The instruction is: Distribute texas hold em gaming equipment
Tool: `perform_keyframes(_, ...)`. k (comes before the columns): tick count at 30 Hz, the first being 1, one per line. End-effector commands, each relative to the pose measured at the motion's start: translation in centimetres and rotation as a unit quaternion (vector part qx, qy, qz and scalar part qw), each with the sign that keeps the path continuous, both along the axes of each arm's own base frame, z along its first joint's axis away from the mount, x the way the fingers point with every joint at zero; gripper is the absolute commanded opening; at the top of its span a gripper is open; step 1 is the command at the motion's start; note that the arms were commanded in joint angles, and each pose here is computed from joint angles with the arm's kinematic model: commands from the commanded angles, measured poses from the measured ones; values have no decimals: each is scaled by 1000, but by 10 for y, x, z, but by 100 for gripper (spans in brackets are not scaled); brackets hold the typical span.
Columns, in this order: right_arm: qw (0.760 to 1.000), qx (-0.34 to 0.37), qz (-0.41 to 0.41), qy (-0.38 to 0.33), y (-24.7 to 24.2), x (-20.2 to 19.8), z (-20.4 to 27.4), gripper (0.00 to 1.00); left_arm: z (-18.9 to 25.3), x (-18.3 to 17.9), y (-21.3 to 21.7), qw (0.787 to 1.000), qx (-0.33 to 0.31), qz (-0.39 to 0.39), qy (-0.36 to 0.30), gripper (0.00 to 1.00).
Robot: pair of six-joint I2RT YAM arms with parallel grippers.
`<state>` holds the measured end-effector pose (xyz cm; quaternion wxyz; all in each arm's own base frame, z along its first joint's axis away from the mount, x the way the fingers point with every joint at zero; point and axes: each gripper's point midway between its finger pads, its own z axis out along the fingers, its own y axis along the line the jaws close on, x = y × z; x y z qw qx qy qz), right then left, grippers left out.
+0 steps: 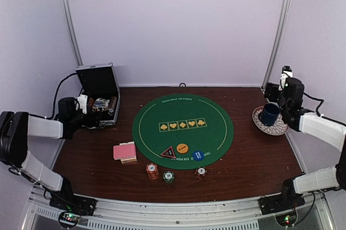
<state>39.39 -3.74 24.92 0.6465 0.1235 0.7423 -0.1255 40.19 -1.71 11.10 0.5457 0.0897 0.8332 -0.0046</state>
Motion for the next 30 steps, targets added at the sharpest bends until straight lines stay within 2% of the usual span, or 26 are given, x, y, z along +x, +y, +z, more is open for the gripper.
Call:
perform_keyframes(1, 995, 7, 54, 89, 19, 4, 3, 99, 12, 1, 16, 995, -8, 40, 88, 98)
perform_keyframes(4, 997, 44, 41, 58, 18, 11, 29, 100, 31, -3, 23, 994, -23, 50, 96, 98)
perform_keyframes(6, 988, 142, -34, 55, 2, 3, 23, 99, 39, -7, 23, 992, -28, 52, 114, 97)
perform_keyframes(7, 983, 162, -46, 73, -2, 0, 15, 100, 42, -9, 22, 990, -31, 51, 126, 98)
perform_keyframes(10, 975, 176, 63, 120, 35, 14, 9, 99, 56, -20, 16, 989, -34, 33, 143, 98)
perform_keyframes(12, 970, 141, 102, 170, 66, 14, 5, 100, 67, -30, 14, 987, -34, 28, 153, 98)
perform_keyframes(15, 961, 43, 156, 225, 130, 3, -4, 97, 81, -46, 5, 985, 12, -34, 169, 98)
perform_keyframes(17, 947, 10, 205, 248, 176, -11, -13, 95, 87, -55, 15, 984, 33, -18, 174, 98)
perform_keyframes(20, 921, -34, 262, 286, 240, -34, -31, 93, 97, -74, 15, 982, 25, -29, 183, 98)
perform_keyframes(26, 854, -65, 371, 360, 353, -86, -81, 89, 97, -100, 6, 967, 13, -54, 250, 98)
perform_keyframes(30, 813, -45, 434, 386, 411, -115, -107, 82, 94, -105, 7, 957, 11, -52, 287, 97)
